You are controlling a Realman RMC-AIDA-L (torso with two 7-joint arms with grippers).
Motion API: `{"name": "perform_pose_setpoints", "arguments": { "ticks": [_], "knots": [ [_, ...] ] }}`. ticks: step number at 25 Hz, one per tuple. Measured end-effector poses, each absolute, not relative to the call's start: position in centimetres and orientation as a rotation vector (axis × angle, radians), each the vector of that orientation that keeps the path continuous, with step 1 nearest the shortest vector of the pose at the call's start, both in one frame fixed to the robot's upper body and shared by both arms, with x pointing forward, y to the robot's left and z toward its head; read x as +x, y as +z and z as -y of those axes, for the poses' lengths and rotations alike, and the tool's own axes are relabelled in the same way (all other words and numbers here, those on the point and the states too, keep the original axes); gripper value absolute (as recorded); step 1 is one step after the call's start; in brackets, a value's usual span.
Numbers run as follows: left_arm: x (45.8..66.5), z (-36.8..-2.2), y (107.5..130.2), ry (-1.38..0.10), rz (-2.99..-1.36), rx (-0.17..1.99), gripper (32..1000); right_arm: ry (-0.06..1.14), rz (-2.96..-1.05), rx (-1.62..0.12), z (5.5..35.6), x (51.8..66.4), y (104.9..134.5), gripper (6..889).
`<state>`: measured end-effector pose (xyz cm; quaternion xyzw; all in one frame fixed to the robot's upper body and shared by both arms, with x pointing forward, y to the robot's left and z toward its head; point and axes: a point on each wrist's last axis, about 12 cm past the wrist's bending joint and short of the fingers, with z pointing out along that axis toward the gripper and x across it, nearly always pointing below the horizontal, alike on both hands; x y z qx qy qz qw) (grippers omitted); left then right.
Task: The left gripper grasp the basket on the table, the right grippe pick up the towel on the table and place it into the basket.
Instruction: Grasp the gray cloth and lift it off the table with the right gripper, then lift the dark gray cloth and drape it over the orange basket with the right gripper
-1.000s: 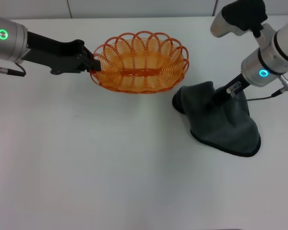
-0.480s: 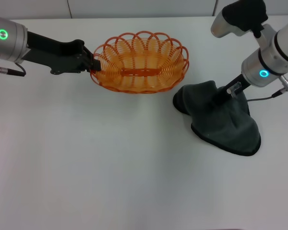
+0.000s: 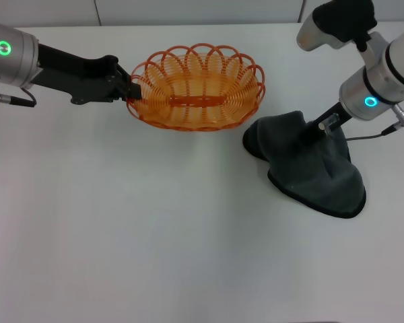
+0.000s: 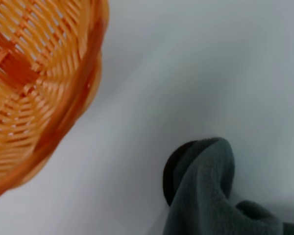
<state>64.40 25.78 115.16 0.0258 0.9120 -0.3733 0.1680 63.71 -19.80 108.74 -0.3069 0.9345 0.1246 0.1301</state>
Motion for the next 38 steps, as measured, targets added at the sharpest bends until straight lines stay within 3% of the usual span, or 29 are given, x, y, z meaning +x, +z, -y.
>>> {"name": "perform_pose_setpoints", "arguments": {
  "ticks": [18, 38],
  "knots": [
    [64.0, -26.8, 114.6, -1.049, -2.6, 0.038, 79, 0.405, -2.711, -0.893, 20.9, 63.4, 109.3, 90],
    [63.7, -27.5, 114.3, -1.039, -2.603, 0.013, 79, 0.426, -2.685, -0.979, 22.5, 63.7, 114.5, 61]
  ]
}}
